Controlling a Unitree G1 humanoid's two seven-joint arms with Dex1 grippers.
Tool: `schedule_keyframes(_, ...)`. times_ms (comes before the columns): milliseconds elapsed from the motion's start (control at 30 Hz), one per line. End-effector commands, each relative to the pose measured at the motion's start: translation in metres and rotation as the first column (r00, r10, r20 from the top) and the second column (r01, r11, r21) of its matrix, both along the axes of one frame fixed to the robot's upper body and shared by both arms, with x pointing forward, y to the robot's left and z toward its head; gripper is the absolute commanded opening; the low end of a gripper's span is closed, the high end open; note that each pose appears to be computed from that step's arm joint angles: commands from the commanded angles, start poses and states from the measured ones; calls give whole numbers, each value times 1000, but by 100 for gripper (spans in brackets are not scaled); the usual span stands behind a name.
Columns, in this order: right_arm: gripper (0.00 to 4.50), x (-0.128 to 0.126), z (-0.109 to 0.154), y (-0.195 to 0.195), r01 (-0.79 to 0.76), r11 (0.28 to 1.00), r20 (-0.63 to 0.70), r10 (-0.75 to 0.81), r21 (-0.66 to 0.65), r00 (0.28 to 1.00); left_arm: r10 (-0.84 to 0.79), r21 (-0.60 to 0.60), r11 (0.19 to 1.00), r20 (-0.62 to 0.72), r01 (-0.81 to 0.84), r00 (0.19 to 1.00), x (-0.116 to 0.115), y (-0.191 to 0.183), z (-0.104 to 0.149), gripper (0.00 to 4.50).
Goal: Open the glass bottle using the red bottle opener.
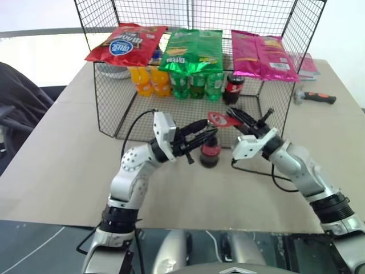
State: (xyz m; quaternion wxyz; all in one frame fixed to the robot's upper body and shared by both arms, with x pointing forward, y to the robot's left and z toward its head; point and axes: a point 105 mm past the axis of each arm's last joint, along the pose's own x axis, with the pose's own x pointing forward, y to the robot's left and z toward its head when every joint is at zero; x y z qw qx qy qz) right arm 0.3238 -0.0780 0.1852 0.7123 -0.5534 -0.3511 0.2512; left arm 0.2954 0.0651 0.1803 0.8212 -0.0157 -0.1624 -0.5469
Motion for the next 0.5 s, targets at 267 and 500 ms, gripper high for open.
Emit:
schedule_keyframes(267,0,-16,26,10,-92,991,123,104,-102,987,-22,17,1000,25,21,999,-1,-13,1,95)
schedule_keyframes(500,0,-16,36,3,-79,995,149,87,-57,985,-20,16,1000,26,19,999,0,-13,1,95)
